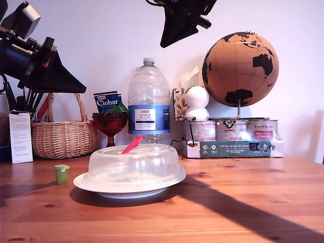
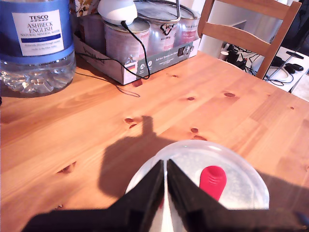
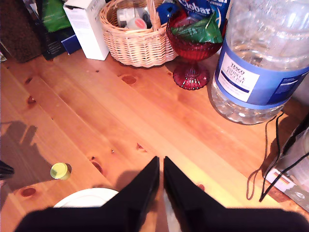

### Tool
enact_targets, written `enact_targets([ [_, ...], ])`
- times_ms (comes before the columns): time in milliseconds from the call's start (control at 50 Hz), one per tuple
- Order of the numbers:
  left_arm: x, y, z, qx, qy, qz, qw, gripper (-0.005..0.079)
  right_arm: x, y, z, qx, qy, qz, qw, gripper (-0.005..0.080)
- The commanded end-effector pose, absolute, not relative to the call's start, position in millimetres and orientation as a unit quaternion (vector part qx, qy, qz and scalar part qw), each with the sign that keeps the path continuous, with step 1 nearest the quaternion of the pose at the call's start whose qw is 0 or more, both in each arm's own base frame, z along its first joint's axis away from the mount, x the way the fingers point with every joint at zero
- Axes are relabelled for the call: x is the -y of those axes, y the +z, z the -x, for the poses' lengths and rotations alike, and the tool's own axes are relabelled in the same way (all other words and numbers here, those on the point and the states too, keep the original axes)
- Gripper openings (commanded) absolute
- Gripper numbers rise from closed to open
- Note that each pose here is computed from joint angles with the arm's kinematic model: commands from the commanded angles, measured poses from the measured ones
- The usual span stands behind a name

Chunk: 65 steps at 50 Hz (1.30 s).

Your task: Lift the plastic dome with your left arm while removing the green coffee capsule from the plate using your right arm.

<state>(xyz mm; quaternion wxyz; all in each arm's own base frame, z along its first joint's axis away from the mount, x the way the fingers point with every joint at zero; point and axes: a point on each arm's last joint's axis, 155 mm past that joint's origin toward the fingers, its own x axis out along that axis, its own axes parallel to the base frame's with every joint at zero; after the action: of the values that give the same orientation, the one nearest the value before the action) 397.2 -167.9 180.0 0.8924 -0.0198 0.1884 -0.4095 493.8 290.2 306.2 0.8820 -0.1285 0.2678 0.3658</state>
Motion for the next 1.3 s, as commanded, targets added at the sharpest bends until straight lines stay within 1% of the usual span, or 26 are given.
enact_targets([
  [0,169.5,187.4,-396.7,-0.176,-0.412,0.018,0.894,-0.0011,-282.7,344.7,-482.6,-0.234,0.361,0.125,0.894,-0.0012],
  [180,169.5,188.0,-397.0,-0.175,-0.412,0.017,0.894,-0.0011,-274.4,359.9,-467.9,-0.232,0.358,0.126,0.896,-0.0012],
  [520,169.3,194.4,-400.0,-0.162,-0.41,0.02,0.897,-0.0011,-260.8,399.6,-449.4,-0.196,0.335,0.13,0.912,-0.0012],
  [620,169.4,196.5,-400.7,-0.158,-0.411,0.019,0.898,-0.0011,-258.0,415.9,-460.2,-0.157,0.316,0.133,0.926,-0.0012],
  [680,169.5,197.3,-401.0,-0.156,-0.411,0.019,0.898,-0.0011,-258.8,433.1,-470.1,-0.117,0.304,0.131,0.936,-0.0012],
  [780,169.4,197.5,-401.1,-0.156,-0.41,0.02,0.898,-0.0011,-264.1,446.2,-481.2,-0.066,0.302,0.146,0.94,-0.0012],
  [980,169.4,197.9,-401.4,-0.157,-0.409,0.023,0.899,-0.0011,-276.2,465.6,-490.9,0.006,0.303,0.145,0.942,-0.0012],
  [1120,169.6,199.5,-401.9,-0.153,-0.41,0.022,0.899,-0.0011,-276.4,454.8,-502.2,0.019,0.298,0.144,0.943,-0.0012],
  [1280,169.7,200.9,-402.4,-0.149,-0.41,0.021,0.9,-0.0011,-275.2,416.1,-518.5,0.007,0.292,0.138,0.946,-0.0012],
])
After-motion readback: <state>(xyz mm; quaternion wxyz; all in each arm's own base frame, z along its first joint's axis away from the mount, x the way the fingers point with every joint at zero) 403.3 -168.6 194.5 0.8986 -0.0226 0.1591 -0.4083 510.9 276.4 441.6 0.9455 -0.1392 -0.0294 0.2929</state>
